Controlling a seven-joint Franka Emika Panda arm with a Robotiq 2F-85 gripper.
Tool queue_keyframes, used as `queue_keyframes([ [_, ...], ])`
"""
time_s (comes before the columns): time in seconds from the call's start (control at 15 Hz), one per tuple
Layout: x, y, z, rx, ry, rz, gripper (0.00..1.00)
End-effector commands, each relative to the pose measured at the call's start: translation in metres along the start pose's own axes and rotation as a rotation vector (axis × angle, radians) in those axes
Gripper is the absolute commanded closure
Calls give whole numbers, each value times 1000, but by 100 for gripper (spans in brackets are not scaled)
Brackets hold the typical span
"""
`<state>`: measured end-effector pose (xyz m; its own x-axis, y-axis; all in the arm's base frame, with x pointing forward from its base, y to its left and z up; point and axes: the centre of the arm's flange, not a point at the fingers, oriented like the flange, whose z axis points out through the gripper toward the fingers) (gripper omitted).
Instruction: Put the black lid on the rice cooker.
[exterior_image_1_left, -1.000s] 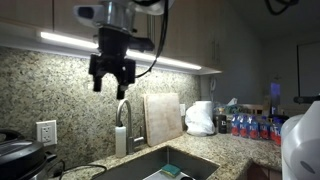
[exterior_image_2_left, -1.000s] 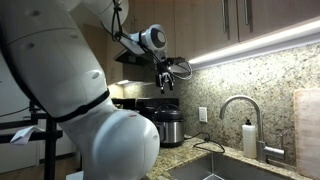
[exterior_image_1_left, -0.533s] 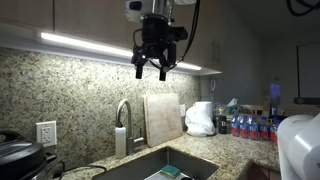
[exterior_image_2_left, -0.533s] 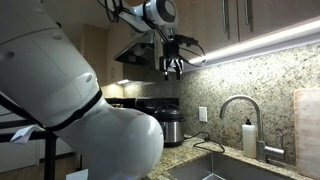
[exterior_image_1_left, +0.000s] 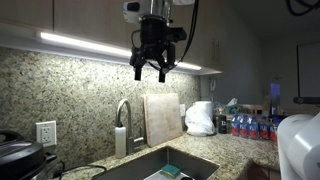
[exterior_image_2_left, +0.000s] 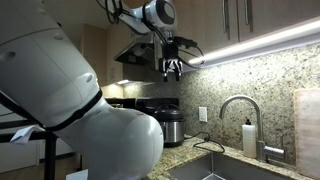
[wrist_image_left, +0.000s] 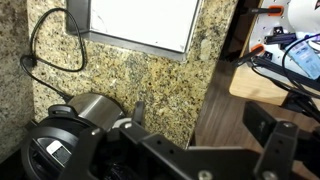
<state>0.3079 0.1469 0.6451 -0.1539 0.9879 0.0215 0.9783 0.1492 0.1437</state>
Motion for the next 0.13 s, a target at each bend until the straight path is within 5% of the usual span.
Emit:
queue_keyframes([
  [0.0,0,0,0,0,0,0,0],
  [0.07,0,0,0,0,0,0,0],
])
